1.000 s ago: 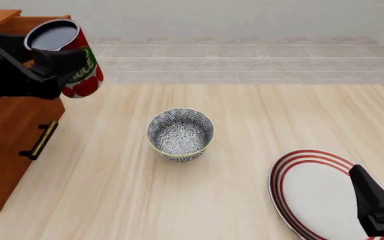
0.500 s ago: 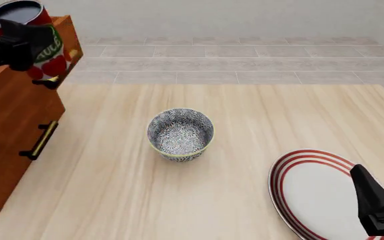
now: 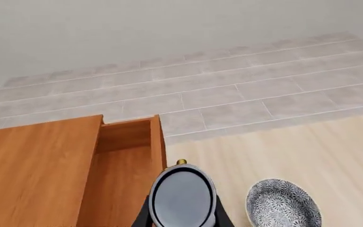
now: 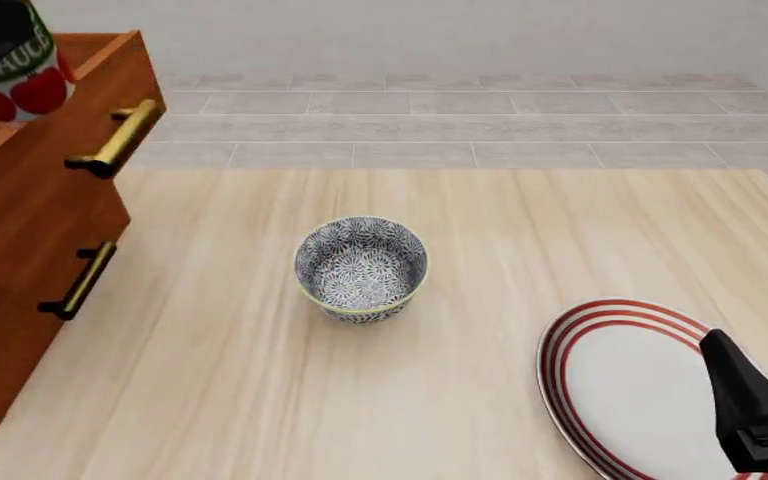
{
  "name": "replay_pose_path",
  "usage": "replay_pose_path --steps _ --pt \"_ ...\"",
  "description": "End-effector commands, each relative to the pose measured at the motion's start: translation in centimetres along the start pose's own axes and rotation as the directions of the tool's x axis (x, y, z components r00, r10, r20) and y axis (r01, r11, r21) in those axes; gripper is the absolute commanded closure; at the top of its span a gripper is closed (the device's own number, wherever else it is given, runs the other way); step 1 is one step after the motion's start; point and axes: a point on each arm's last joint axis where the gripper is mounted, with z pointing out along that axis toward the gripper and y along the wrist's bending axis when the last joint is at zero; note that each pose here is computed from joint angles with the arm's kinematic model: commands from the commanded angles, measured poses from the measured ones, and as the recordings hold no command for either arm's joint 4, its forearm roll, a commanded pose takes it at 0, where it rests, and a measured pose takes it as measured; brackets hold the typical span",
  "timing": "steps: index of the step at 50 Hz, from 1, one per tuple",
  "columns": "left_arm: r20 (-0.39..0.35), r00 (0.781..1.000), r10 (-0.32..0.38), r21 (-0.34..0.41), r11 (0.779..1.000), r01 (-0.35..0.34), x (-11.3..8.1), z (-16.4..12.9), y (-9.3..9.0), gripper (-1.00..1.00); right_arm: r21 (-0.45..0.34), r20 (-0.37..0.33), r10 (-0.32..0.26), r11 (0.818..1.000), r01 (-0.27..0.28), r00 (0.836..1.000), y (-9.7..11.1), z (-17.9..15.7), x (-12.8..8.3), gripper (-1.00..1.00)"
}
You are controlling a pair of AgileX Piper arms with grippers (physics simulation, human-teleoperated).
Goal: Put the ketchup in the top drawer of the cabinet.
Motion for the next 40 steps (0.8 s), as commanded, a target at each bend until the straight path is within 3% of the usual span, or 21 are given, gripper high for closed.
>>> replay_pose_path --steps 1,12,15,23,40 --pt "-0.002 1.000 0.031 -0.045 0.999 -0.031 -0.7 -0.3 0.8 1.00 -0.001 -0.002 -0.002 1.000 0.002 1.000 0.0 0.0 0.0 -1.00" --pt "-0.004 0.999 0.049 -0.054 0.997 -0.049 -0.4 -1.3 0.9 1.00 -0.004 -0.008 -0.004 1.000 0.004 1.000 0.0 0.0 0.1 -1.00" --pt "-0.004 1.000 0.026 -0.096 0.995 -0.026 -0.9 -0.9 1.7 1.00 -0.005 -0.007 -0.004 1.000 0.004 1.000 0.0 0.0 0.1 -1.00" --pt "-0.003 1.000 0.017 -0.123 0.992 -0.018 -1.3 -0.6 2.2 1.00 -0.004 -0.008 -0.004 1.000 0.003 1.000 0.0 0.0 0.1 -1.00" --pt "-0.082 0.997 -0.010 -0.158 0.988 -0.003 1.8 2.3 3.1 1.00 -0.007 -0.012 -0.006 1.000 0.006 1.000 0.0 0.0 0.1 -1.00"
